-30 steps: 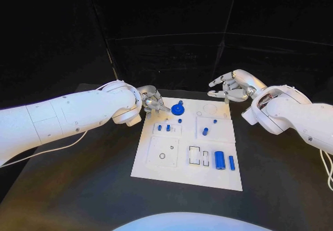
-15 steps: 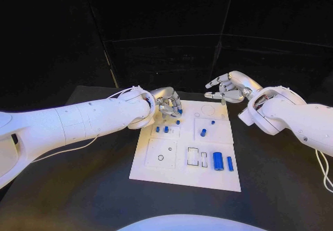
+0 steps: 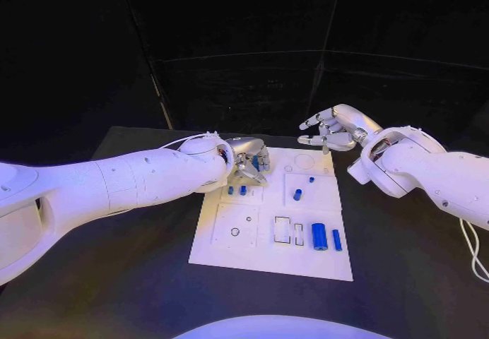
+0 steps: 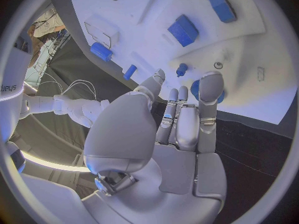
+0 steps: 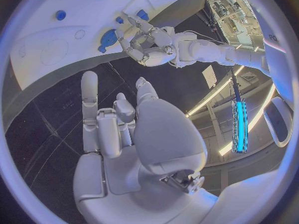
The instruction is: Assemble the parts on the task board
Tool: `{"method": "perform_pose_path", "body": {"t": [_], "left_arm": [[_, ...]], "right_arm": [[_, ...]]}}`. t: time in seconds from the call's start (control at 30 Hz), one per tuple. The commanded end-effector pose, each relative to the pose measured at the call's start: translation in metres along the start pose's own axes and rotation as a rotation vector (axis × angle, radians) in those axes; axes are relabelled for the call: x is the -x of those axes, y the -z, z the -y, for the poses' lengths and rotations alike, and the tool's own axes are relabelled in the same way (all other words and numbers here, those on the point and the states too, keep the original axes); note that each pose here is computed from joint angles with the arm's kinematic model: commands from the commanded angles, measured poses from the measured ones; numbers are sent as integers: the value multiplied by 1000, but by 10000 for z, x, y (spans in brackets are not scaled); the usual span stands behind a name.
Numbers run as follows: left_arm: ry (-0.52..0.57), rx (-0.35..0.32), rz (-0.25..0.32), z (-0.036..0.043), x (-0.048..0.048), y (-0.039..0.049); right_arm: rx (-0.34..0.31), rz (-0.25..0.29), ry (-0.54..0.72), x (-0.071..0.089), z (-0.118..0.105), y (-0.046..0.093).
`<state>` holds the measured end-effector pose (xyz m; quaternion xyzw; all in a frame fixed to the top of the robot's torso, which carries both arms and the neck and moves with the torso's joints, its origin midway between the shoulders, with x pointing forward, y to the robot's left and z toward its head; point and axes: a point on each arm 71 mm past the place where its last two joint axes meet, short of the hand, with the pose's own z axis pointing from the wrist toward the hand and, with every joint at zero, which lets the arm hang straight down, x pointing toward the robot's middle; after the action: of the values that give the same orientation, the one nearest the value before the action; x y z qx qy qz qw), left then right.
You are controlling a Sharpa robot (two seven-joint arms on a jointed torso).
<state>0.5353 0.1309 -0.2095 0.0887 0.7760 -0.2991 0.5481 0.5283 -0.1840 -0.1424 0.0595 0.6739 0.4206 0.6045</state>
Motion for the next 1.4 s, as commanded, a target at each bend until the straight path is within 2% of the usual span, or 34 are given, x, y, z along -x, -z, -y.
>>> {"method": "perform_pose_path", "body": {"t": [0.03,0.27,0.63,0.97,1.4], "left_arm": [[-62,-6,-44,9,-33,-17],[-74,35,-46,-28,-46,-52],[-84,47,-80,-11,-103,-81],[-87,76,-95,-60,-120,-83],[-87,72,-125,-35,-159,-97]], "right_arm": [[9,-1,-3,6,-13,-6],[10,-1,-3,5,-14,-9],[12,-2,-3,1,-19,-12],[15,-2,-4,-3,-26,-13],[17,-4,-5,-11,-34,-20]]}}
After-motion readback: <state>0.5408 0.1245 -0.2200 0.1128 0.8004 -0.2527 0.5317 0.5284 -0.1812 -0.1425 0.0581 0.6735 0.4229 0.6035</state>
